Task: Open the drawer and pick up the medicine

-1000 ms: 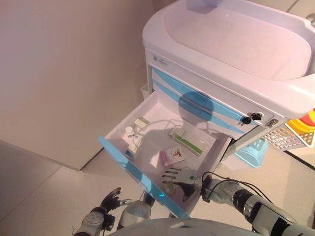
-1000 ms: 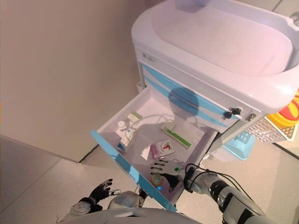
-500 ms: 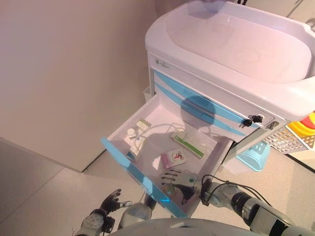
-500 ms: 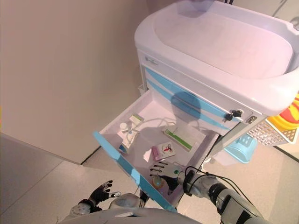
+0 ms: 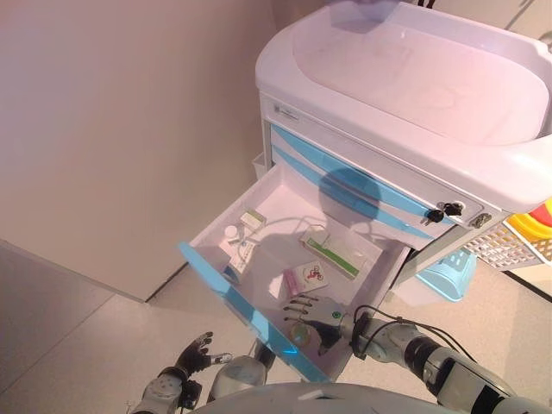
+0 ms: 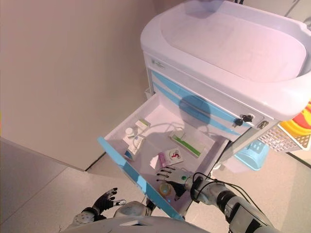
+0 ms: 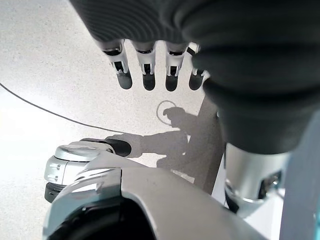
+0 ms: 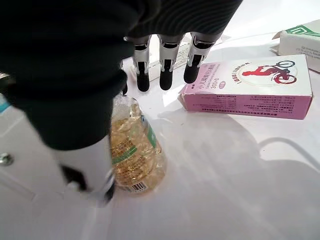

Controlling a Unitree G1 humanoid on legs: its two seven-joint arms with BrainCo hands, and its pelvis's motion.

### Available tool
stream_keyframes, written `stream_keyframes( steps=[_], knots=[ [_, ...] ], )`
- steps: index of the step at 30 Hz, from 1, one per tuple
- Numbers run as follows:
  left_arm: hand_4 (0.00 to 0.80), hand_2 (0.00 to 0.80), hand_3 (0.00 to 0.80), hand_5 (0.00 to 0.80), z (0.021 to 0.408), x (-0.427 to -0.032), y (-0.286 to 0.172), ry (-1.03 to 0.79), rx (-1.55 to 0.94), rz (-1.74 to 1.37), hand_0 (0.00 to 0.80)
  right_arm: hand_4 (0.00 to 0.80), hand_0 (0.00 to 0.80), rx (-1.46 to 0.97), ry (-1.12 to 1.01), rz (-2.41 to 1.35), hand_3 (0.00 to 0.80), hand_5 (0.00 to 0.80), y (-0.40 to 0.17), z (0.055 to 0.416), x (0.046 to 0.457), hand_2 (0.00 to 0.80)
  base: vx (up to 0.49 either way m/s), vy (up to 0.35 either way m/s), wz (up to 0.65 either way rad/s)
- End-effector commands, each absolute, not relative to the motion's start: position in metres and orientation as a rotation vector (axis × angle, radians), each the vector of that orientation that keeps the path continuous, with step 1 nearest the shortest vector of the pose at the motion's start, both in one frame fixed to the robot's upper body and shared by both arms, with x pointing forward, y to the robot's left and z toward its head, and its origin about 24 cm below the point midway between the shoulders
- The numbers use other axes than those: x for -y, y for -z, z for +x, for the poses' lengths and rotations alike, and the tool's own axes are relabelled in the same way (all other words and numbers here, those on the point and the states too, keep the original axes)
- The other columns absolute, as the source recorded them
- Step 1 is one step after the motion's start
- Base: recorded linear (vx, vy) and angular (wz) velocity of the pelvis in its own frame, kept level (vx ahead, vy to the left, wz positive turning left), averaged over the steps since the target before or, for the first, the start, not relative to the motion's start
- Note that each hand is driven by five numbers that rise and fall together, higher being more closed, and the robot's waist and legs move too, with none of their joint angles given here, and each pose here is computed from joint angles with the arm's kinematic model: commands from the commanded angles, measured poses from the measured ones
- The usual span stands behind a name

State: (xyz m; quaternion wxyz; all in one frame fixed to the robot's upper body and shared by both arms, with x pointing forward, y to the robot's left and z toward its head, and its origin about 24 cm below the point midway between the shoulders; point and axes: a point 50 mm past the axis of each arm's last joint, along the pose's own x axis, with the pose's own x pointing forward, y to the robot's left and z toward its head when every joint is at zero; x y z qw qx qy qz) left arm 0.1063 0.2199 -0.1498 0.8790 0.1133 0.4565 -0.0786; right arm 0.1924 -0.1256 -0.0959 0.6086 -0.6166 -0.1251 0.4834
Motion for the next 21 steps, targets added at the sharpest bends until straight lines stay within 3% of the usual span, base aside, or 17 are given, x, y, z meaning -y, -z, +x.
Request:
stream_keyframes(
  steps=[1,21],
  knots=[
    [0.000,0.000,0.000,0.000,0.0940,-0.2037,0.1565,0.249,-0.978,0.245,0.000,0.800,0.800,0.344,-1.099,-1.353,0.800,0.800,0.0913,0.1914,0.1111,0.800,0.000,0.000,0.00],
    [0.000,0.000,0.000,0.000,0.0930,-0.2021,0.1568,0.258,-0.977,0.243,0.000,0.800,0.800,0.313,-1.097,-1.333,0.800,0.800,0.0945,0.1876,0.1137,0.800,0.000,0.000,0.00]
  ],
)
